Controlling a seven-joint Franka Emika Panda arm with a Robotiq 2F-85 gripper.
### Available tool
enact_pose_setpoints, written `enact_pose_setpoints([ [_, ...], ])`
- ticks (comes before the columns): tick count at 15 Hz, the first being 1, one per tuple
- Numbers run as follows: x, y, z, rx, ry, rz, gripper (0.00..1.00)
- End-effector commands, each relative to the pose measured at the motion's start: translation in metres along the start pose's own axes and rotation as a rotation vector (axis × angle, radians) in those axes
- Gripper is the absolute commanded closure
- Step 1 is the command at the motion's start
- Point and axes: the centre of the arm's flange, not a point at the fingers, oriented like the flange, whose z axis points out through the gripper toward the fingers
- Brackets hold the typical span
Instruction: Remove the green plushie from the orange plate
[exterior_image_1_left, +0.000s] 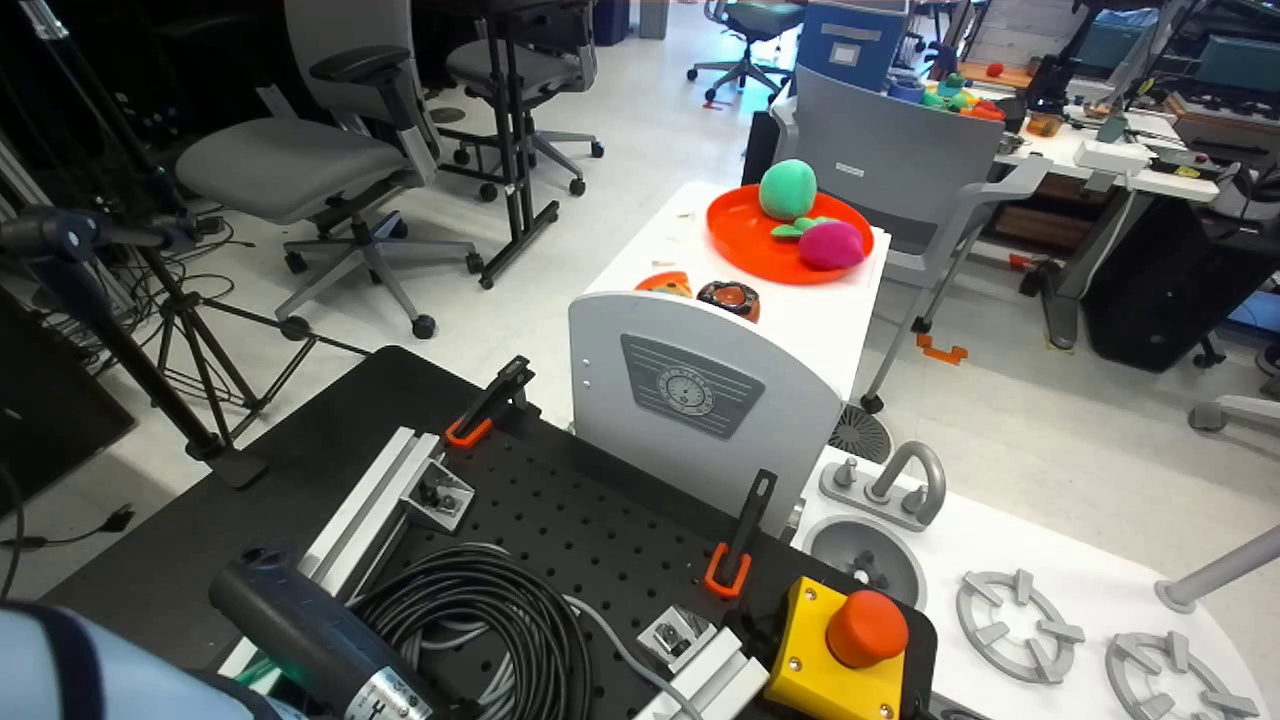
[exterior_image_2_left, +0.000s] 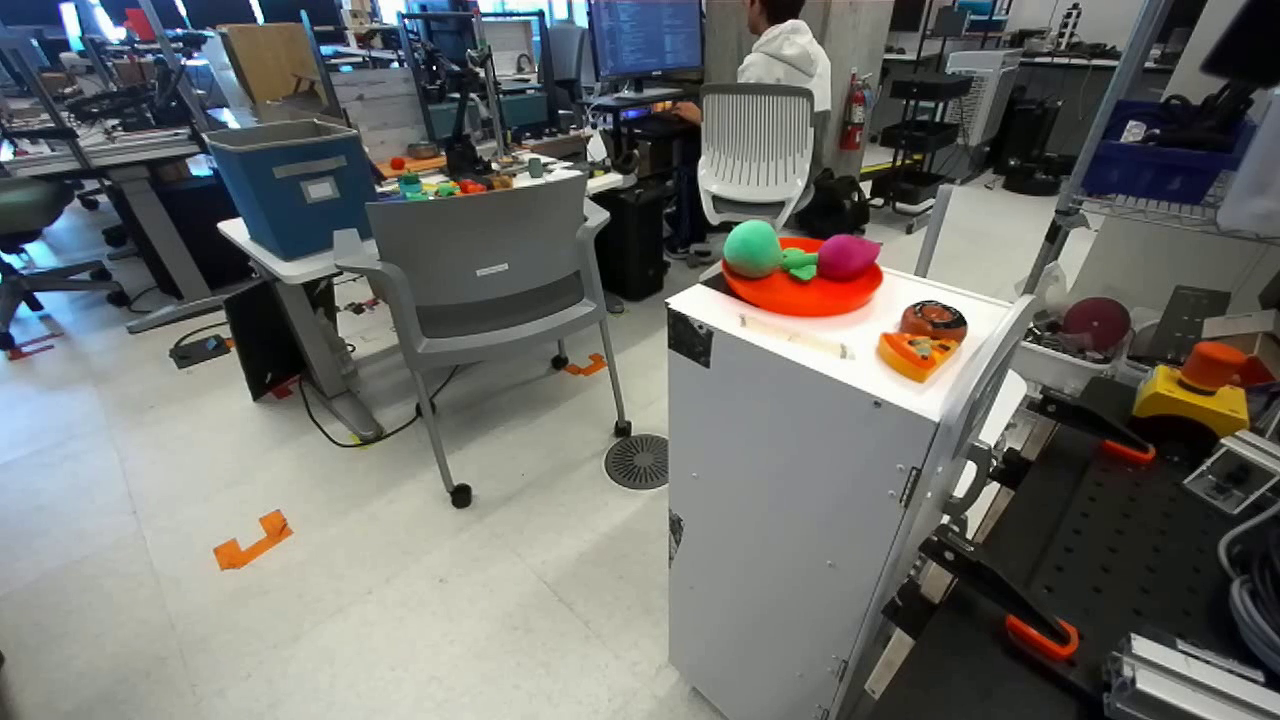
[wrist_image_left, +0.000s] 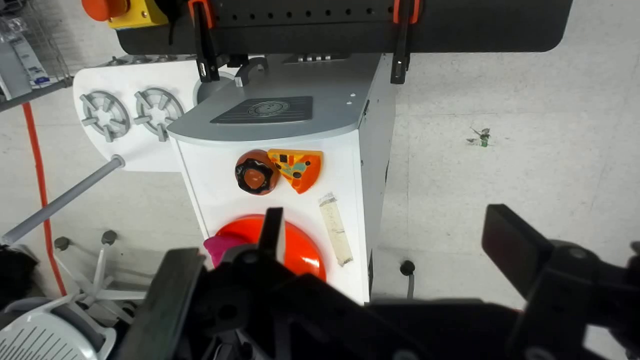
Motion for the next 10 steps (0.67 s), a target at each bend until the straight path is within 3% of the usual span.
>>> enact_pose_setpoints([
  [1, 0.0, 0.0, 0.0, 0.0, 0.0, 0.0, 0.0],
  [10, 0.0007, 0.0025, -0.0003, 0.004, 0.002, 0.005, 0.0],
])
